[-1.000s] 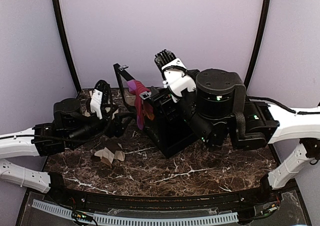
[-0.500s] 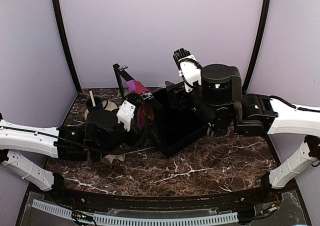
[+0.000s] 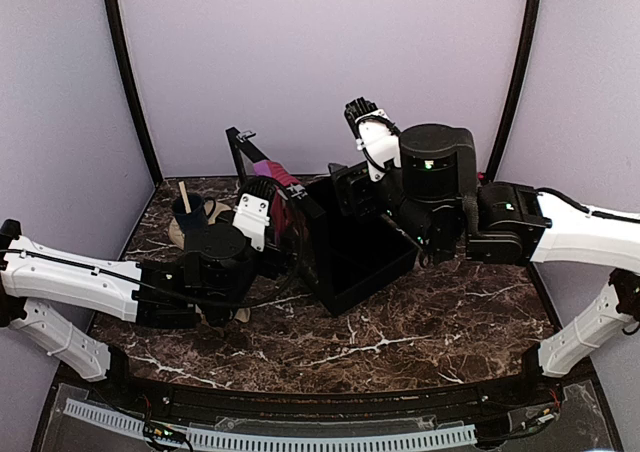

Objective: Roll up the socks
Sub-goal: Pick up the sock from the storage box.

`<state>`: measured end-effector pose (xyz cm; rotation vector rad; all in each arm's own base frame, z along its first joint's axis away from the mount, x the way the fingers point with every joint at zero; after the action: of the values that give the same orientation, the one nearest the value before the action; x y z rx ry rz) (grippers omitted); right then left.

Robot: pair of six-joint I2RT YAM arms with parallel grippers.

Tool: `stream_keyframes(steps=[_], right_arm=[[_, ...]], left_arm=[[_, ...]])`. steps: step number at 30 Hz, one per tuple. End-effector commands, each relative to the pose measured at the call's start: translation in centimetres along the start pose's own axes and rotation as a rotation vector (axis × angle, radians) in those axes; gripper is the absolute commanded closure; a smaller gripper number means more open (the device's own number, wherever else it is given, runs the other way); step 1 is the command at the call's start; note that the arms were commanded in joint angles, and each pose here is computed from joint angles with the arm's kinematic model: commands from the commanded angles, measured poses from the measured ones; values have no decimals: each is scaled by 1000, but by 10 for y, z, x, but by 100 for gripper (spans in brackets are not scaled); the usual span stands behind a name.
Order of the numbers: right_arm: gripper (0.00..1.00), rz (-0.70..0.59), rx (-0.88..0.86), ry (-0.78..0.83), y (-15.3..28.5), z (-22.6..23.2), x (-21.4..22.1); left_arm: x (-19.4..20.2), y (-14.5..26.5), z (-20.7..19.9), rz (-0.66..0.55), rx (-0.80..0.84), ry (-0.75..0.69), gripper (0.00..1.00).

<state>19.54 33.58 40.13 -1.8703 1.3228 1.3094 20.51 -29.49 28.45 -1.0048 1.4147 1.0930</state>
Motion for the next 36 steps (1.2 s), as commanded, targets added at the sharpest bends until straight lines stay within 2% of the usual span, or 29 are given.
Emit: stream_keyframes(steps=[1, 8, 17, 27, 36], right_arm=[[22, -9, -12, -23, -5, 2, -3], [22, -5, -14, -19, -8, 4, -5], [22, 1, -10, -21, -9, 4, -8], [22, 14, -11, -41, -8, 3, -6], [23, 20, -5, -40, -8, 3, -2]], left_arm=[[-8, 2, 7, -57, -39, 41, 22], [-1, -7, 12, -46, -45, 46, 31], [0, -19, 22, -42, -33, 79, 53], [-9, -16, 33, -59, -27, 94, 100], [-47, 0, 53, -158, -73, 95, 100]])
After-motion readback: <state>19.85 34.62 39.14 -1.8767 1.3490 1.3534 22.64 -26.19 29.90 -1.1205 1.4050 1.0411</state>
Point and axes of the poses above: each gripper's point midway between its finger pads, its own y axis back along the fingers, its own z axis along the line the jaws close on, x = y × z, the point moved 4 cm from there along y, back along the fingers, and after that the axes turned 14 degrees about y, right-handed, at the moved point
